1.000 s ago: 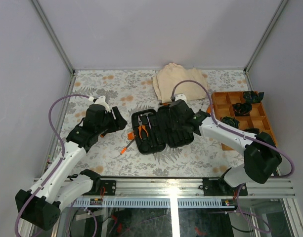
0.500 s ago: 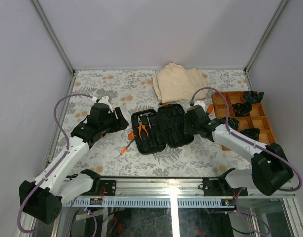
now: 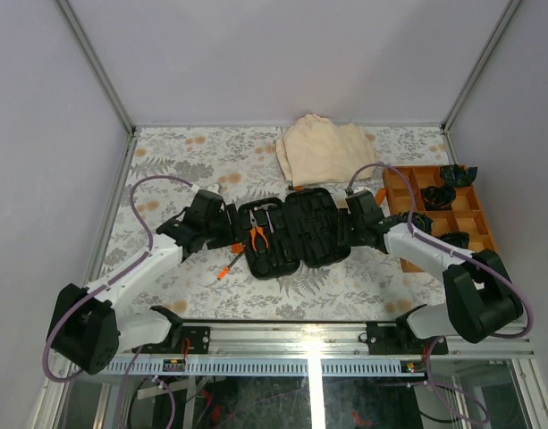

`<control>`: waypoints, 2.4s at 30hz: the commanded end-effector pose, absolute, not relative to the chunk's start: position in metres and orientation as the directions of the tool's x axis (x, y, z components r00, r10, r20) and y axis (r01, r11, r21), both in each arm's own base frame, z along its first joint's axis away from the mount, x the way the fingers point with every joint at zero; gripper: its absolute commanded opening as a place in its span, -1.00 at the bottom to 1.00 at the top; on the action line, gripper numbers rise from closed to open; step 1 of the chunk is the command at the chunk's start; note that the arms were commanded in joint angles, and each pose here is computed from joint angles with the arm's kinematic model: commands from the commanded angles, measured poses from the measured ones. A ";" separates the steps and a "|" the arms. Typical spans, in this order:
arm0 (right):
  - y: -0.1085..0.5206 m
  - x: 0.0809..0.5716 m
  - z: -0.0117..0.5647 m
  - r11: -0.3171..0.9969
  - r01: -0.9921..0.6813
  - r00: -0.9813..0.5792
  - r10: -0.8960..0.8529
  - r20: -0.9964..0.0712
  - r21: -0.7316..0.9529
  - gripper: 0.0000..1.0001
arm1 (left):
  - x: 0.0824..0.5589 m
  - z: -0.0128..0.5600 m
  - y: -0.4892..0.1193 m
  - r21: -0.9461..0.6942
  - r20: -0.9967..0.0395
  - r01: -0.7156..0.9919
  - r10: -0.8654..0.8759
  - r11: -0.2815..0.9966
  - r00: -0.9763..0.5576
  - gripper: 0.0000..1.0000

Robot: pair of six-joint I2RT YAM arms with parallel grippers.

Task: Sort the tools into containers
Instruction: Adjust the hammer in the storage box, then move the utility knife at the center of the board.

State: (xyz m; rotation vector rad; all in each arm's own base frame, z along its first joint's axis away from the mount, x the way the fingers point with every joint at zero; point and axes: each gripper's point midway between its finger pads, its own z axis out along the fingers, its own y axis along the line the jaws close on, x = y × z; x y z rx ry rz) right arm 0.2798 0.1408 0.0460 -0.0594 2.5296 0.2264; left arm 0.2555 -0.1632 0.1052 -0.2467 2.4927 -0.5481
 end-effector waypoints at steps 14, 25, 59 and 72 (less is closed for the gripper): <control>0.144 0.243 0.038 0.972 -0.114 -0.904 -0.016 -0.427 0.206 -0.51 | 0.260 0.107 -0.182 -0.451 -0.518 -0.081 -0.335 0.889 -0.787 0.09; 0.133 0.229 0.061 0.974 -0.049 -0.886 0.061 -0.460 0.223 -0.10 | 0.239 0.149 -0.175 -0.477 -0.553 -0.003 -0.303 0.879 -0.776 0.13; 0.090 0.282 0.145 0.972 0.180 -0.656 0.234 -0.717 0.152 0.57 | 0.219 0.145 -0.172 -0.394 -0.607 0.093 -0.183 0.914 -0.773 0.23; 0.104 0.304 0.108 0.954 0.122 -0.693 0.279 -0.665 0.273 0.52 | 0.227 0.080 -0.145 -0.241 -0.530 -0.156 -0.265 0.958 -0.806 0.08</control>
